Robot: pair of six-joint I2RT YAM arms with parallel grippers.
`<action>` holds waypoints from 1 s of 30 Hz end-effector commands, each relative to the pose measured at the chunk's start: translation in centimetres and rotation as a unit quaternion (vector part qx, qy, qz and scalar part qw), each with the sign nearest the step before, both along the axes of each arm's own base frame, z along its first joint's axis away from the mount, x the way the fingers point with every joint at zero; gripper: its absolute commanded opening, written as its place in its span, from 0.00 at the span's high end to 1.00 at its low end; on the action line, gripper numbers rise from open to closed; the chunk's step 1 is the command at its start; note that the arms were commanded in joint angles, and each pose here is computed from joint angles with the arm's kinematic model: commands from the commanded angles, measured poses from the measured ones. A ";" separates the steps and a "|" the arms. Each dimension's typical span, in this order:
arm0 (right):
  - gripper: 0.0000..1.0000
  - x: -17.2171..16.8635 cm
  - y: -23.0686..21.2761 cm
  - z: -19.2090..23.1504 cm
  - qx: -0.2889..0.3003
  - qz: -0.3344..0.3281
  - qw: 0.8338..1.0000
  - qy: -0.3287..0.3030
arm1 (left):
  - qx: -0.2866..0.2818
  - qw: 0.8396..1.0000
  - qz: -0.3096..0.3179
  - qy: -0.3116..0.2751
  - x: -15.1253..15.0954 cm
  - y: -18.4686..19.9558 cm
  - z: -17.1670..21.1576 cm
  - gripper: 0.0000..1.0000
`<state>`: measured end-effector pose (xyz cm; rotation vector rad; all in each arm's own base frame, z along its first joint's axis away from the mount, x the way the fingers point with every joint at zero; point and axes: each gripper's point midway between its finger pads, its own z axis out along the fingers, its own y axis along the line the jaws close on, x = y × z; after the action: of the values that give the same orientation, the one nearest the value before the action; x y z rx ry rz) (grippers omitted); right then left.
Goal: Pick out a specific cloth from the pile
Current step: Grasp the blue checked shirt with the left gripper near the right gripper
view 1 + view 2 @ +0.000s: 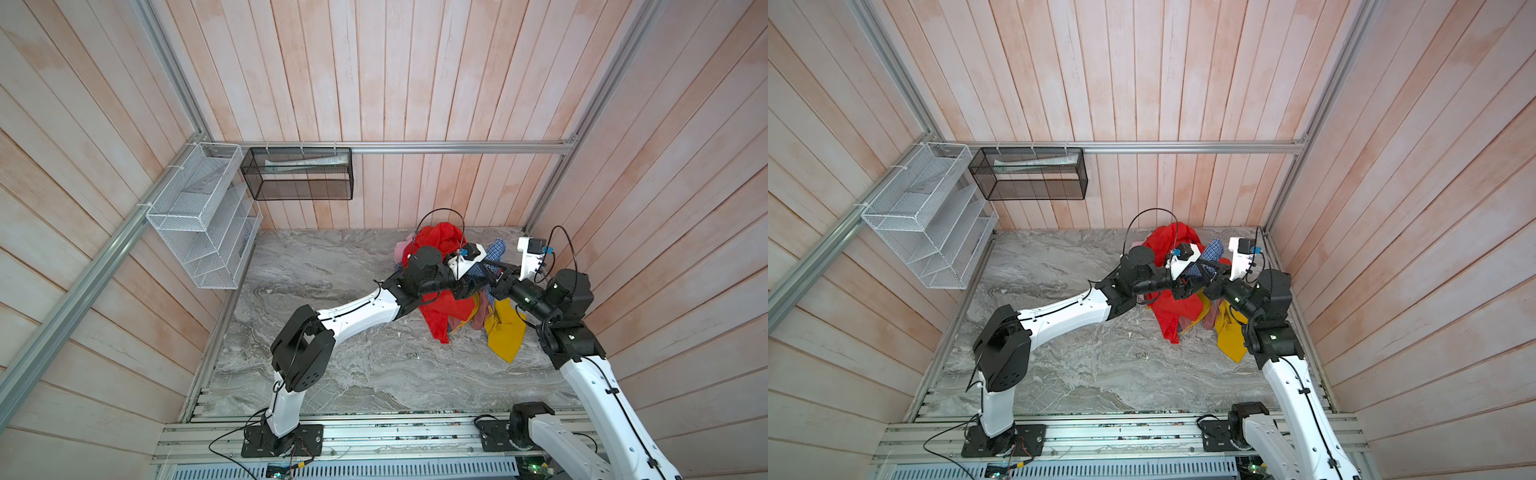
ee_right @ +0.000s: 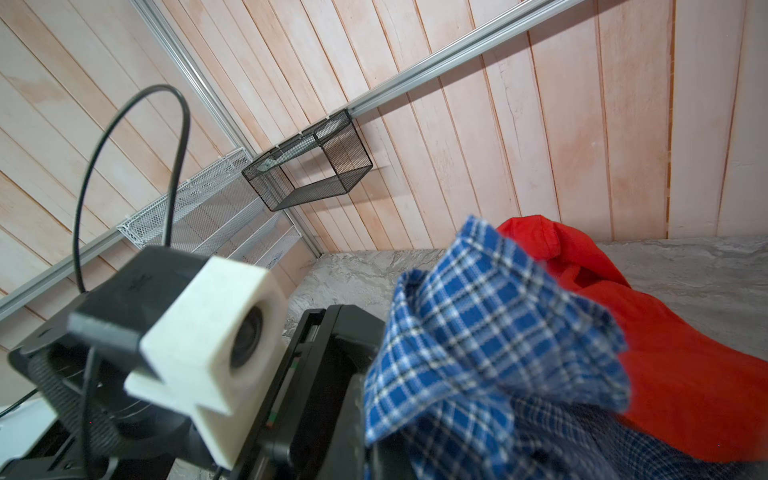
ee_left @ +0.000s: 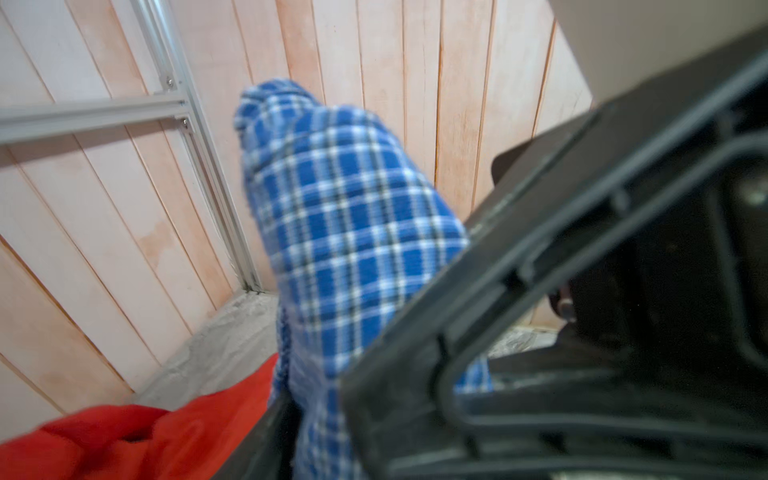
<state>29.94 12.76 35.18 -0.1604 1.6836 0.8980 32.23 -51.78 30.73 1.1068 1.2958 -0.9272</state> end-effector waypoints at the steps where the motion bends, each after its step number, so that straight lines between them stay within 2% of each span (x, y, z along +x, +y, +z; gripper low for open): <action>1: 1.00 -0.6 0.0 2.7 -0.003 0.003 0.999 -0.044 | -0.004 1.000 -0.022 -0.013 -0.6 -1.1 0.5 0.63; 4: 1.00 -0.2 -0.8 2.3 -0.003 -0.017 0.999 -0.035 | 0.004 1.000 -0.018 -0.010 -0.2 -1.4 0.6 0.98; 5: 0.98 0.0 -1.3 2.1 -0.003 -0.029 0.999 -0.031 | 0.006 1.000 -0.011 -0.008 0.1 -1.3 0.6 1.00; 6: 0.91 0.3 -1.9 1.9 -0.004 -0.044 0.999 -0.027 | 0.006 1.000 -0.007 -0.007 0.2 -1.3 0.6 1.00; 8: 0.85 0.8 -3.5 1.4 -0.009 -0.078 0.997 -0.017 | 0.004 1.000 0.009 -0.010 0.6 -1.0 0.8 1.00; 9: 0.77 1.0 -4.3 1.0 -0.012 -0.091 0.996 -0.012 | 0.002 1.000 0.019 -0.009 0.9 -0.8 0.9 1.00; 12: 0.43 1.6 -6.7 -0.7 -0.025 -0.135 0.991 0.011 | -0.005 0.999 0.054 -0.006 2.1 -0.3 1.6 1.00; 16: 0.16 2.1 -8.6 -3.3 -0.066 -0.179 0.981 0.037 | -0.020 0.996 0.085 0.016 3.6 0.5 3.1 1.00; 20: 0.12 2.2 -9.9 -5.4 -0.086 -0.212 0.972 0.044 | -0.046 0.994 0.095 0.029 4.2 1.1 5.7 1.00; 23: 0.13 2.0 -9.6 -7.0 -0.088 -0.203 0.974 0.041 | -0.058 0.992 0.103 0.037 4.3 1.3 7.6 1.00; 27: 0.24 1.2 -8.0 -10.1 -0.045 -0.165 0.984 0.044 | -0.073 0.991 0.102 0.050 4.4 1.3 9.6 1.00; 30: 0.27 0.6 -5.9 -12.0 -0.005 -0.129 0.991 0.038 | -0.074 0.993 0.078 0.055 3.7 0.7 9.9 1.00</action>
<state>30.81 4.96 21.87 0.1310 1.8359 0.5976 37.02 -50.43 38.85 0.8338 1.3957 -0.8887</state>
